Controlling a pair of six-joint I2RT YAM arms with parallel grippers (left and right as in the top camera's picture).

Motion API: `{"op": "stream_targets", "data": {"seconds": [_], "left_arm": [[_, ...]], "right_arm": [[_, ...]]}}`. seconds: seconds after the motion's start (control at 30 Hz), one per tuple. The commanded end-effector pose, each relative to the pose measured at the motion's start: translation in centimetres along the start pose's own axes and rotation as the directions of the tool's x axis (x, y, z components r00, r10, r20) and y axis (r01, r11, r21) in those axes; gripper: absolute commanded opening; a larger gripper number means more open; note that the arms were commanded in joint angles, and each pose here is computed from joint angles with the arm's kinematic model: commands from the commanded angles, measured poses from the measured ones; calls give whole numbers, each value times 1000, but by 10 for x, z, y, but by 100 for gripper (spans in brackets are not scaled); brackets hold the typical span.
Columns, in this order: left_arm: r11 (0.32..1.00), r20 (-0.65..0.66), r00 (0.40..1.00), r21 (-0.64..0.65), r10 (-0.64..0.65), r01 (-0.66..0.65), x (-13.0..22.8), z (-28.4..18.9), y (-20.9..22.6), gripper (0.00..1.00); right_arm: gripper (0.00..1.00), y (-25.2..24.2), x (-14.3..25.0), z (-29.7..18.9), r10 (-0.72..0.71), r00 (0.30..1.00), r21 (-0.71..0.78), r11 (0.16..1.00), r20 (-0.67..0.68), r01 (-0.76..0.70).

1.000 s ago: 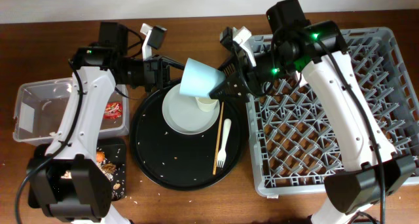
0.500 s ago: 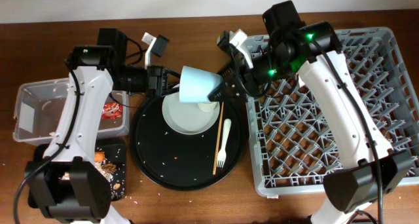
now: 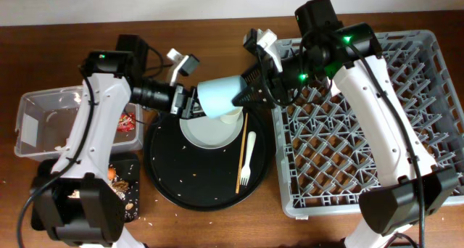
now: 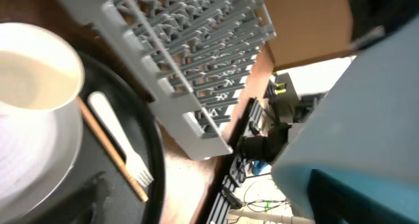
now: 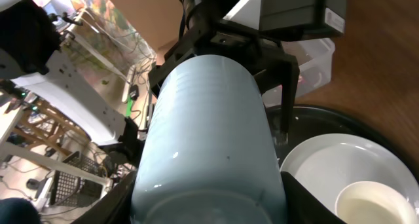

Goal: Sort waste into correct bins and load items into the dishwasher rack
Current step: 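Pass the blue cup to the right gripper and place it in the rack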

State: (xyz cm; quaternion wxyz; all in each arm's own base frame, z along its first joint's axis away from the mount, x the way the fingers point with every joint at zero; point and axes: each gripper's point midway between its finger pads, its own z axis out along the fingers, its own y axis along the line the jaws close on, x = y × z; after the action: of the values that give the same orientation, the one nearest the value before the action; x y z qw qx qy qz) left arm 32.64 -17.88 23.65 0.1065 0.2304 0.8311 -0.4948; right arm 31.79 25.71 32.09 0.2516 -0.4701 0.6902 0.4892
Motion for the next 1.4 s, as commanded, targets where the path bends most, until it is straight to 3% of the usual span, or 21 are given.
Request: {"op": "stream_targets", "data": {"seconds": [0.0,0.13,0.2,0.23,0.33,0.5,0.77,1.23,1.27,1.3,1.33,1.37], "left_arm": [[997,38,998,-64,-44,47,1,-21,27,99],[989,75,994,-120,-75,84,3,-41,46,99],[972,40,995,-217,-88,94,12,-47,64,99],[959,18,995,-268,-94,95,17,-49,72,99],[928,-25,994,-361,-108,92,26,-54,87,99],[927,-27,994,-365,-108,91,26,-55,88,99],[927,-27,994,-365,-109,91,26,-55,88,99],[927,-27,994,-365,-108,91,26,-55,88,99],[927,-27,994,-365,-109,91,26,-55,88,99],[927,-27,994,-365,-108,91,26,-55,88,99],[927,-27,994,-365,-109,91,26,-55,88,99],[927,-27,994,-365,-108,91,26,-55,88,99]], "right_arm": [[29,0,-8,-3,23,1000,61,998,-12,-22],[25,-30,0,-8,137,989,230,966,-49,-122],[24,-60,9,-25,265,964,396,889,-32,-231],[24,-78,19,-41,341,940,501,815,-11,-291],[24,-121,60,-103,549,826,772,469,127,-429],[24,-130,98,-146,632,761,909,217,148,-357],[24,-150,132,-130,692,713,912,211,114,-351],[25,-189,186,-100,694,711,911,213,112,-352],[32,-189,187,-100,694,711,911,213,112,-352],[54,-189,186,-100,692,713,911,214,113,-352],[68,-190,186,-100,691,714,911,214,114,-352],[88,-190,185,-100,690,715,911,213,114,-352]]}}
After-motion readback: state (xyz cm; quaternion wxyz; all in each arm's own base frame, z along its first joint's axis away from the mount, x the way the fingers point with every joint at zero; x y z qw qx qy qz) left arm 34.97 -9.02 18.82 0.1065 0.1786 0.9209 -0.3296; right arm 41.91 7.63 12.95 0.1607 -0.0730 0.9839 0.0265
